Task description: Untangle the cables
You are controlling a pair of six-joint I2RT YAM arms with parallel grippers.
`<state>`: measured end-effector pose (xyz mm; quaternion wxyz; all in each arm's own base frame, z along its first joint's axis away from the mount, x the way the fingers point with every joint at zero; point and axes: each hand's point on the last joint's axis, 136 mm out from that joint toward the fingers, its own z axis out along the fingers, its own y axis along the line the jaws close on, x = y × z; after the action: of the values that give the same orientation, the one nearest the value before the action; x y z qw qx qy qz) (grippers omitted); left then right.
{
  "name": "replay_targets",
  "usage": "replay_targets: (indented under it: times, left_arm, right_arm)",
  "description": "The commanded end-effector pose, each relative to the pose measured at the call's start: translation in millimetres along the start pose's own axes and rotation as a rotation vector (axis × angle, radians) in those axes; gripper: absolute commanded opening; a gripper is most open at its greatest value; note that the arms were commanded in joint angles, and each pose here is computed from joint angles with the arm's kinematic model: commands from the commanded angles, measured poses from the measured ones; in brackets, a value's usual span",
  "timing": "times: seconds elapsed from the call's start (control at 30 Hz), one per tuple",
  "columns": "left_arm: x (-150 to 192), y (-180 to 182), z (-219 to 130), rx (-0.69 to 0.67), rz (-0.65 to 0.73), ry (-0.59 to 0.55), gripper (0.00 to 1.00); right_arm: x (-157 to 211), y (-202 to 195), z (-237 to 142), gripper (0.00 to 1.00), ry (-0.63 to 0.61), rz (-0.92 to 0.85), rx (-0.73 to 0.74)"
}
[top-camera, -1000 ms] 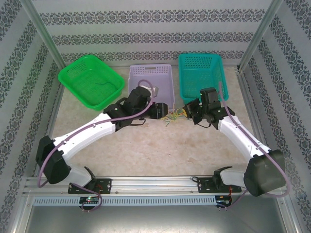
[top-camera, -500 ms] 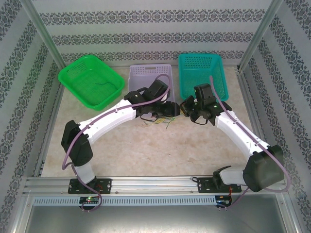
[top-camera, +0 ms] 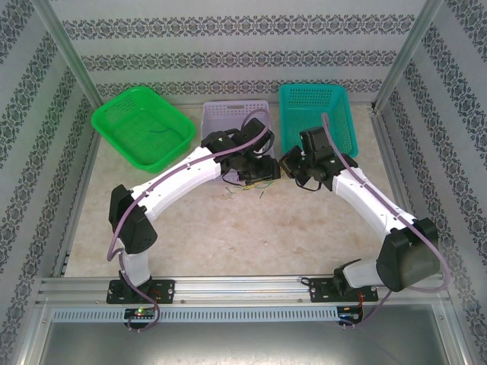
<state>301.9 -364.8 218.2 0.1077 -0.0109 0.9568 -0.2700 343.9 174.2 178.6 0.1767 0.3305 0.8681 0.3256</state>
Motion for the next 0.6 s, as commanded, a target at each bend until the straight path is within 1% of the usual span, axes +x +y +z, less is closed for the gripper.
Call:
replay_targets:
  times: [0.0,0.13,0.23,0.3,0.4,0.43,0.5,0.57]
  left_arm:
    - [8.2,12.8,6.5,-0.081,0.071,0.02,0.45]
    - [6.1,18.4,15.7,-0.104,0.12,0.008,0.45]
    - [3.3,19.9,23.6,-0.115,0.151,0.001,0.41]
    - [-1.3,25.2,26.4,-0.147,0.166,-0.018,0.32]
    - [-13.4,43.9,17.3,-0.253,0.182,-0.096,0.03]
    - [-15.7,52.4,12.2,-0.288,0.184,-0.12,0.0]
    - [-19.7,68.9,-1.4,-0.34,0.182,-0.159,0.0]
    - [-18.8,89.9,-12.5,-0.387,0.162,-0.161,0.0]
  right_arm:
    - [0.6,16.8,-2.9,0.0,0.015,0.028,-0.04]
    - [3.1,22.7,-4.3,0.0,0.035,0.045,-0.057]
    - [5.0,23.1,-4.4,0.0,0.046,0.06,-0.06]
    - [5.2,22.9,-4.8,0.0,0.048,0.066,-0.063]
    - [5.5,19.3,-5.8,0.0,0.05,0.07,-0.057]
    - [4.4,16.0,-6.0,0.0,0.049,0.074,-0.051]
    - [-0.7,6.5,-8.4,0.0,0.038,0.083,-0.04]
    - [-7.8,-5.9,-12.8,0.0,0.022,0.096,-0.028]
